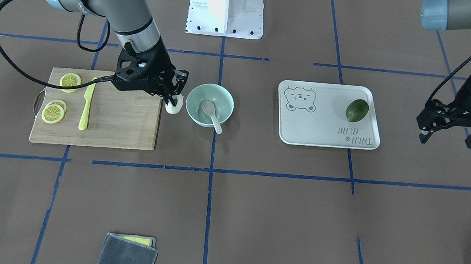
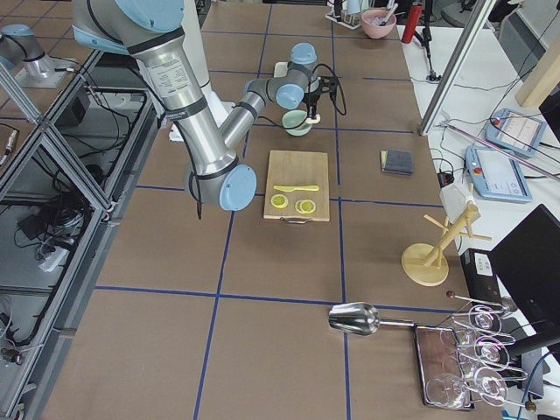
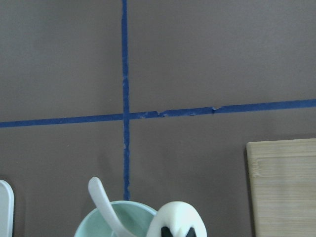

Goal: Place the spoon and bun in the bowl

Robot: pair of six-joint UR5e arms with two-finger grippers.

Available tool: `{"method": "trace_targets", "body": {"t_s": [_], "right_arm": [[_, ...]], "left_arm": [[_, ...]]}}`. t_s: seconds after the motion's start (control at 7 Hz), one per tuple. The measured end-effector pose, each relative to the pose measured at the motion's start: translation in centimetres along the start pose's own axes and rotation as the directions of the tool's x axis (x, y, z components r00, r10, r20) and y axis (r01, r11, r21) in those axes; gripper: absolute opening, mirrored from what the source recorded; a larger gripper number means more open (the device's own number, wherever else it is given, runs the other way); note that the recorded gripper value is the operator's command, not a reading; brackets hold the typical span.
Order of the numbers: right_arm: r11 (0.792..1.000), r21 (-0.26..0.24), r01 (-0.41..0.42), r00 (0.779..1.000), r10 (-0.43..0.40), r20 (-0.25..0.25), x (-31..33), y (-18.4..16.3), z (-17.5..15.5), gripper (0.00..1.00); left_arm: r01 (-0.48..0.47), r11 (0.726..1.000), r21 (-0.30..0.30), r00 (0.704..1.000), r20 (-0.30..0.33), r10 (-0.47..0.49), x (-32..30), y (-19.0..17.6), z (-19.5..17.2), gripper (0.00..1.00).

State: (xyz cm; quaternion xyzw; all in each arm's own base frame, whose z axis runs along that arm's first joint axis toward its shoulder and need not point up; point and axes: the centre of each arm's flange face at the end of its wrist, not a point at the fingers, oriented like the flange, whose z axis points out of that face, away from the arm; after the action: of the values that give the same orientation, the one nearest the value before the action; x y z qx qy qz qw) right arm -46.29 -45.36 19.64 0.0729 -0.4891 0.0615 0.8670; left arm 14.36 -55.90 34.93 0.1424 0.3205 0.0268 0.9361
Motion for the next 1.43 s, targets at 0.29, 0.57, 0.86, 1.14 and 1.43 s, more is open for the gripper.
{"method": "trace_targets", "body": {"t_s": [0.29,0.57,0.86,1.14,1.43], "right_arm": [[1.000,-0.002,0.004,1.000,-0.004,-0.005,-4.2,2.7,2.9,0.98],[1.000,0.010,0.004,1.000,-0.004,-0.009,-5.2,3.9,3.8,1.00],[1.000,0.014,-0.004,1.000,0.004,-0.003,-5.7,4.0,3.7,1.00],[1.000,0.016,-0.018,1.000,0.018,0.010,-6.4,3.9,3.3,1.00],[0.999,0.021,-0.026,1.000,0.026,0.012,-6.4,3.2,2.6,1.00]], "left_arm": [[-0.070,0.998,-0.005,0.997,0.034,0.070,-4.6,0.6,-0.3,1.00],[-0.090,0.996,-0.003,0.995,0.050,0.090,-6.8,0.6,-0.7,1.00],[-0.095,0.995,-0.015,0.994,0.062,0.095,-8.7,1.2,-0.4,1.00],[-0.103,0.994,-0.040,0.992,0.070,0.106,-10.1,2.1,0.6,1.00],[-0.097,0.994,-0.053,0.993,0.069,0.100,-11.7,2.6,2.4,1.00]]}}
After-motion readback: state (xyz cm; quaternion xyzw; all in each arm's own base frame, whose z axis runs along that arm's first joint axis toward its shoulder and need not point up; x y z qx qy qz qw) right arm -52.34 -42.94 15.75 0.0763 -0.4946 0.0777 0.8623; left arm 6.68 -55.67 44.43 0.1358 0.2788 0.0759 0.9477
